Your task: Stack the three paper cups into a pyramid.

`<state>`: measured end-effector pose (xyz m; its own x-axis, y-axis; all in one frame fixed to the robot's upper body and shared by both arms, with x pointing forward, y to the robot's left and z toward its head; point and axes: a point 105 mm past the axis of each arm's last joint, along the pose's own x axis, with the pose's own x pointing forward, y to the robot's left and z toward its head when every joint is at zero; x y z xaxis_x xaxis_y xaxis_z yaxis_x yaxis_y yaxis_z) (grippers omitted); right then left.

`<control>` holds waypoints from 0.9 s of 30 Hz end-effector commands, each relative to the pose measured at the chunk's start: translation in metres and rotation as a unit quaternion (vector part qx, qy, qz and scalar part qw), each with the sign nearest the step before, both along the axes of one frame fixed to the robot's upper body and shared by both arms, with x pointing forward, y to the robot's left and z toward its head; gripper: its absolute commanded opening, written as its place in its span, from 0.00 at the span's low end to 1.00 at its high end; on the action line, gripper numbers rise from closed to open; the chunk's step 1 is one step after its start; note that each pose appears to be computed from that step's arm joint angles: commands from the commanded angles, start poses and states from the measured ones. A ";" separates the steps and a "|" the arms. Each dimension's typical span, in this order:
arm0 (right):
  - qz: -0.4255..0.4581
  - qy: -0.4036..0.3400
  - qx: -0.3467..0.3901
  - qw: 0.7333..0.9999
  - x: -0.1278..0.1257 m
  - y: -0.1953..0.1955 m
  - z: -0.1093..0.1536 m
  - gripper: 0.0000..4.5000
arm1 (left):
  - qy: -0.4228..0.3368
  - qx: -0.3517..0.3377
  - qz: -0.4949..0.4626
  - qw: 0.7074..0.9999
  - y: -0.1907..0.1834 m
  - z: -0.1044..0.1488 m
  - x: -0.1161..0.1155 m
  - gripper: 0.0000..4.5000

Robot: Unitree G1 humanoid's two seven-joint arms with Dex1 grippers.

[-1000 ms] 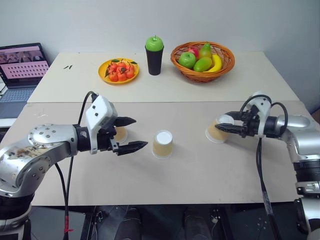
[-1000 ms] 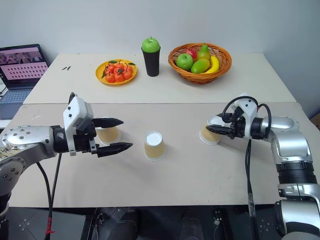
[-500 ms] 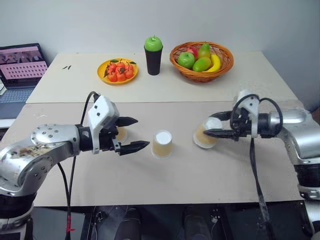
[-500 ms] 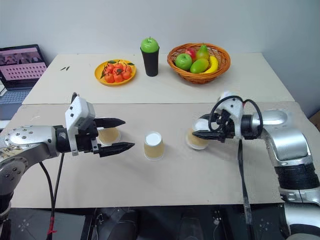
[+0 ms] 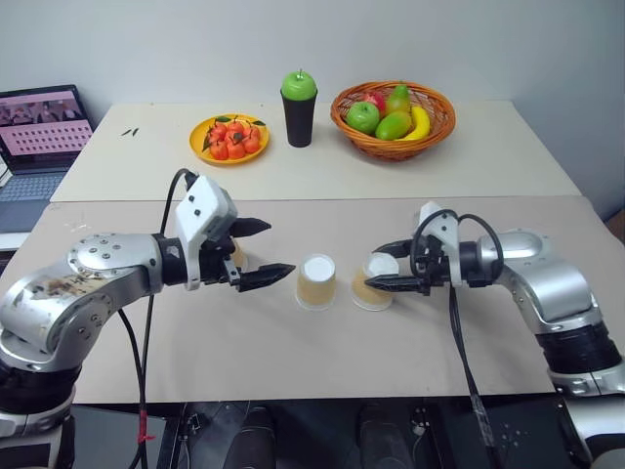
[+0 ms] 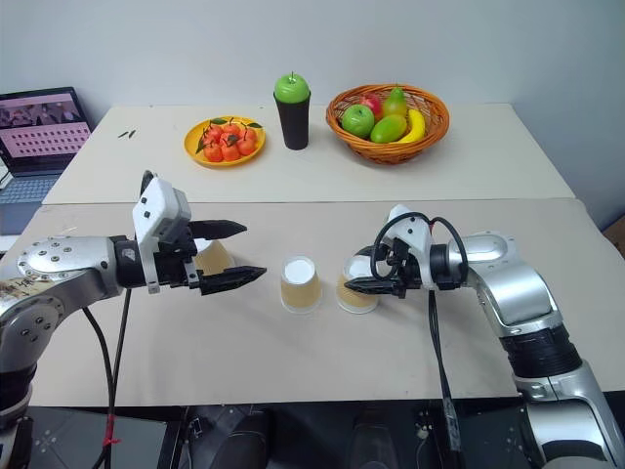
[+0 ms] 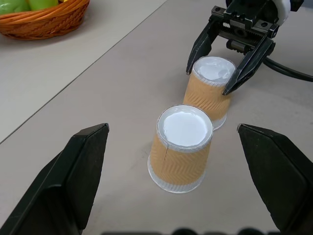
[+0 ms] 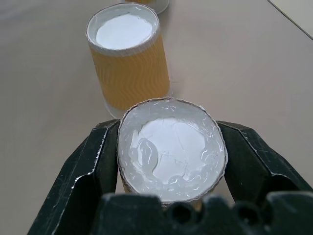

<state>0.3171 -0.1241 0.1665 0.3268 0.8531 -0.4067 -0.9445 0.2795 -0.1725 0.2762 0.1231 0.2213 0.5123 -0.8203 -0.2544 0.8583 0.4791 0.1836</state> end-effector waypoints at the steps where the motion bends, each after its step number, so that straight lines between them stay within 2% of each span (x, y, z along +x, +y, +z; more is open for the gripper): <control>1: 0.019 -0.016 0.005 1.000 0.000 0.009 0.005 0.61 | -0.024 0.000 0.003 1.000 0.001 0.010 0.000 1.00; 9: 0.042 -0.016 0.014 0.999 -0.005 0.023 0.005 0.61 | -0.025 0.000 0.004 1.000 0.001 0.008 0.001 1.00; 18: 0.037 -0.019 0.011 0.999 0.004 0.027 -0.002 0.61 | -0.026 -0.001 0.004 1.000 0.001 0.005 0.001 1.00; 20: 0.037 -0.019 0.009 0.999 0.004 0.026 -0.002 0.83 | -0.027 -0.002 0.004 1.000 0.001 0.005 0.001 1.00; 22: 0.037 -0.022 0.006 0.999 0.005 0.024 -0.002 0.96 | -0.027 -0.002 0.005 1.000 0.001 0.005 0.000 1.00; 23: 0.037 -0.023 0.005 0.999 0.005 0.024 -0.002 0.99 | -0.028 -0.002 0.005 1.000 0.001 0.004 0.000 1.00; 27: 0.035 -0.028 0.020 0.999 0.004 0.022 0.009 0.99 | -0.027 -0.004 0.004 1.000 0.001 0.004 0.000 1.00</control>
